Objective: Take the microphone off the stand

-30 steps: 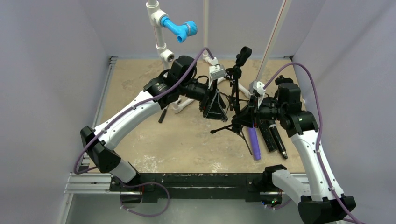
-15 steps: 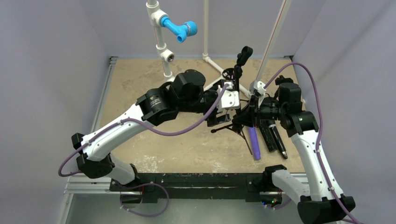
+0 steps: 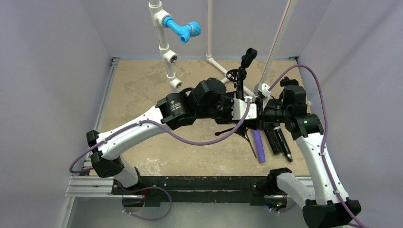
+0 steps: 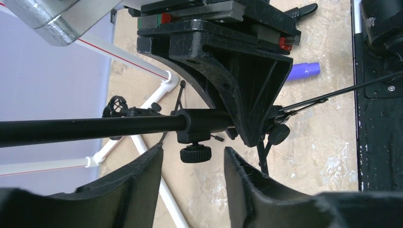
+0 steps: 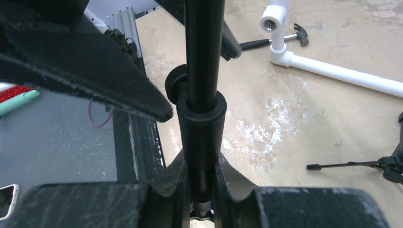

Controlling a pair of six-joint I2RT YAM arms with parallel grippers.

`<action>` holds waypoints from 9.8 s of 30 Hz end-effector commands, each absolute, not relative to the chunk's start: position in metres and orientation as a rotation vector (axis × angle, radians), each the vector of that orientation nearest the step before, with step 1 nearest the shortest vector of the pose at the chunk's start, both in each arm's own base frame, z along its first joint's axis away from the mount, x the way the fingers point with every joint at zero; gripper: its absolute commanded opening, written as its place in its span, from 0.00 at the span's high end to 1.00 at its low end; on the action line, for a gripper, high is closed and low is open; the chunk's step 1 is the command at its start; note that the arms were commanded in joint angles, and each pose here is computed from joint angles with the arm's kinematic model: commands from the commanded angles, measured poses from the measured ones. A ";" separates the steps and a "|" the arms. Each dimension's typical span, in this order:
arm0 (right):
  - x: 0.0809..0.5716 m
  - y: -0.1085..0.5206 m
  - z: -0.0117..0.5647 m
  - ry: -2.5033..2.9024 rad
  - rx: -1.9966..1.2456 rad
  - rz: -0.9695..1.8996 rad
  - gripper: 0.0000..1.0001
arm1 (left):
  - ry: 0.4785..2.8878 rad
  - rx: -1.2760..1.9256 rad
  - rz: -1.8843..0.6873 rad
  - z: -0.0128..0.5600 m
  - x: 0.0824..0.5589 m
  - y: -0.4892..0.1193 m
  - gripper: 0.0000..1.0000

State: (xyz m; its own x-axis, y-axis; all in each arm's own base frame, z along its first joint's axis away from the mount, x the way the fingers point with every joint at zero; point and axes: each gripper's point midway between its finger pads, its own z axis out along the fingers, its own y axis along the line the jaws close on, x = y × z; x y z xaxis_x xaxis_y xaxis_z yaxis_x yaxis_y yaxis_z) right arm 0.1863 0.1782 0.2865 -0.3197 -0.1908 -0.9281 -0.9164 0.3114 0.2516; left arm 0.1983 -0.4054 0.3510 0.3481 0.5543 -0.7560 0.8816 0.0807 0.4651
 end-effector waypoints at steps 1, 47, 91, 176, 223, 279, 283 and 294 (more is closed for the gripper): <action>0.184 0.180 0.301 1.633 -1.035 1.051 1.00 | 1.303 1.568 -0.406 0.363 0.199 -0.410 0.58; 0.180 0.178 0.307 1.601 -1.039 1.045 1.00 | 1.555 1.186 -1.238 0.420 0.208 -0.376 0.21; 0.193 0.170 0.302 1.648 -0.962 0.974 0.99 | 1.711 1.260 -1.252 0.357 0.186 -0.449 1.00; 0.212 0.155 0.295 1.683 -0.828 0.895 0.13 | 1.825 0.119 0.002 0.277 0.387 0.013 1.00; 0.209 0.150 0.285 1.686 -0.809 0.865 0.12 | 1.909 0.002 -0.082 0.204 0.441 0.009 1.00; 0.230 0.145 0.280 1.747 -0.771 0.837 0.11 | 1.662 1.366 -0.906 0.257 0.174 -0.239 1.00; 0.231 0.142 0.279 1.751 -0.762 0.831 0.11 | 1.576 1.381 -0.888 0.265 0.190 -0.272 1.00; 0.231 0.139 0.281 1.752 -0.752 0.825 0.11 | 1.559 1.276 -0.789 0.256 0.275 -0.329 1.00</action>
State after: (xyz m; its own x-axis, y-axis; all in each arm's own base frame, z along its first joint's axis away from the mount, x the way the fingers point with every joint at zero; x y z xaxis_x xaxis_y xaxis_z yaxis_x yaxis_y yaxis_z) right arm 0.2276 0.1419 0.2622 -0.3502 -0.0999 -0.9313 -0.7928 0.5611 0.2379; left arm 0.2350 -0.3045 0.2059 -0.1584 0.4834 -0.8610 0.9767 0.2044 -0.0649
